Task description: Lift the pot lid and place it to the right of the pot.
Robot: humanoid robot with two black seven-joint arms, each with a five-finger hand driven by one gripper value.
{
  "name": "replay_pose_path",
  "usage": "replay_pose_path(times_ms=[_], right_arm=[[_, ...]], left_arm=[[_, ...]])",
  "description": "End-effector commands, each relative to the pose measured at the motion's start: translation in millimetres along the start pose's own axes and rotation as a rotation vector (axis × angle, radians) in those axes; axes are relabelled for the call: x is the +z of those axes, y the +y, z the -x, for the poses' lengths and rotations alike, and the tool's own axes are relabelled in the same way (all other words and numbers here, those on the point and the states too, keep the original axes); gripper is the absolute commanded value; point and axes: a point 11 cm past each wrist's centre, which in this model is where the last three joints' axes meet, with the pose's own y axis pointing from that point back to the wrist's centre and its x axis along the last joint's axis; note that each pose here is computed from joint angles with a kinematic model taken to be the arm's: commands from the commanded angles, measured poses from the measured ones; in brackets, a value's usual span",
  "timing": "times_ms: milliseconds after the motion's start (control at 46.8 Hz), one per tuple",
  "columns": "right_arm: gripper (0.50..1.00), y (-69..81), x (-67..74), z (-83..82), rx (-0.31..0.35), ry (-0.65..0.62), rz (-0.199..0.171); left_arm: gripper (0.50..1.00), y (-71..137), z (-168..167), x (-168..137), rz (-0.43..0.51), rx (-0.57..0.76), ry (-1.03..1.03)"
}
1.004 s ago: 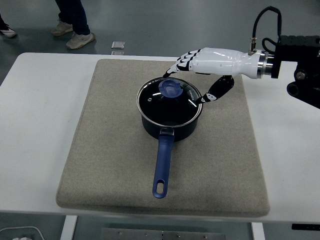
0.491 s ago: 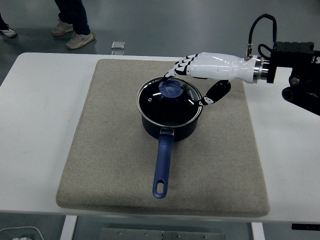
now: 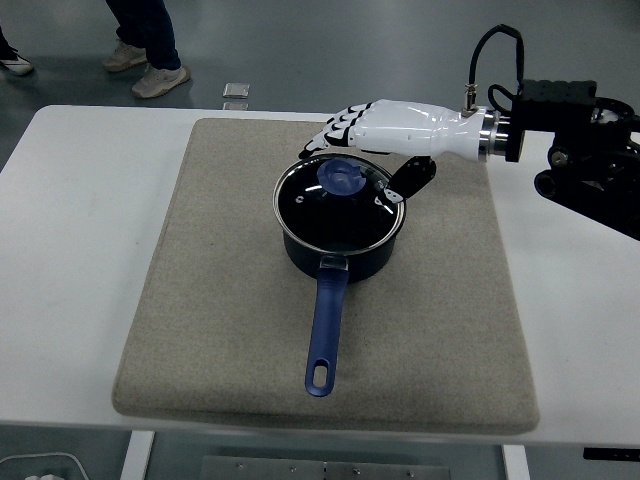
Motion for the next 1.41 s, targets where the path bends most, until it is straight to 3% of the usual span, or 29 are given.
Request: replay_pose_path(times_ms=[0,342,470,684,1026,1239,1389], right_arm=[[0.913,-1.6,0.1,0.2,-0.001,0.0,0.0],[0.913,-5.3,5.7,3.7,-0.004,0.001,0.017],[0.911,-11.9,1.1,6.1,-0.017,0.016,0.001],[0.911,-7.9,9.3,10.3,-0.044,0.079,0.024],[0.911,-5.6,11.2,20.2,-0.115,0.143,0.024],[0.911,-5.7,11.2,18.7,-0.116,0.146,0.024],[0.864,-4.4,12.3,18.1,-0.133,0.137,0.03]], left_arm=[[1.0,0.0,-0.2,-0.2,0.0,0.0,0.0],[1.0,0.0,-0.1,0.7,0.001,0.0,0.0],[1.0,0.0,-0.1,0.7,0.001,0.0,0.0],[1.0,0.0,-0.1,0.7,0.001,0.0,0.0],[1.0,0.0,-0.1,0.7,0.001,0.0,0.0],[1.0,0.0,-0.1,0.7,0.001,0.0,0.0],[1.0,0.0,-0.2,-0.2,0.0,0.0,0.0]])
